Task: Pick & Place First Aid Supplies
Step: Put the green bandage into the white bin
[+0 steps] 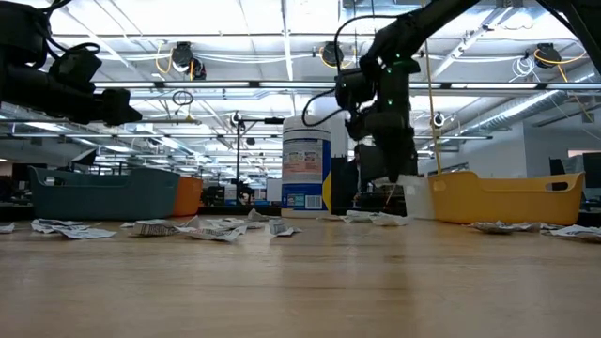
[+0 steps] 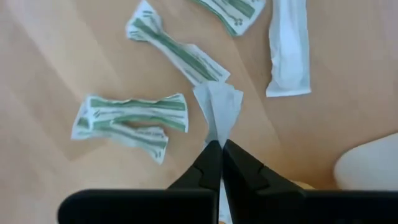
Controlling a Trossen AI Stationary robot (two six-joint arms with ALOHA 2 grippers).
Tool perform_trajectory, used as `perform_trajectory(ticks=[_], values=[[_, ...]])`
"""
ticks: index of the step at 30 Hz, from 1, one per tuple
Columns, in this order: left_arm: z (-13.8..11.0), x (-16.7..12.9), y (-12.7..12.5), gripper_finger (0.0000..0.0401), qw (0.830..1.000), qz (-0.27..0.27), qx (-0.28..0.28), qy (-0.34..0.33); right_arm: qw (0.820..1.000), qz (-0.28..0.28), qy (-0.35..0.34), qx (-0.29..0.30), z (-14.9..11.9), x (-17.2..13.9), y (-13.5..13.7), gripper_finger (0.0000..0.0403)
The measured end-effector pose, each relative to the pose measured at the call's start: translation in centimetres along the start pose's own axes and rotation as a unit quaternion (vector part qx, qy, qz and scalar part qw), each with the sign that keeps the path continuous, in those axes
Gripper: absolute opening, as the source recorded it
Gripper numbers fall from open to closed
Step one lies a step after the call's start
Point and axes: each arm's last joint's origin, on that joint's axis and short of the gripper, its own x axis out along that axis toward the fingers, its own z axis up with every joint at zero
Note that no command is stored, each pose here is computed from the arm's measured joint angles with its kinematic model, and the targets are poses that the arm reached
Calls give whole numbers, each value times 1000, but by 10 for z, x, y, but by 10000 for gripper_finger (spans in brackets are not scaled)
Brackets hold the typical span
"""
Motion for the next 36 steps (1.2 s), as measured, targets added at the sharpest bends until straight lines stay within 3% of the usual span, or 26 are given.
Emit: perform_trajectory(ticks=[9,13,20,29,36], values=[[0,0,0,308,1000,0,0,0,999,0,9,-47,2,-22,0,1],[0,0,0,308,1000,0,0,0,1000,-10,-14,25,-2,-32,-17,0],[0,0,0,308,1000,0,0,0,985,-92,-53,138,-15,-56,-56,0],[0,0,0,308,1000,0,0,0,940,-170,-59,288,-37,-68,-110,0],[0,0,0,308,1000,0,0,0,909,-171,-56,375,-54,-58,-140,0]])
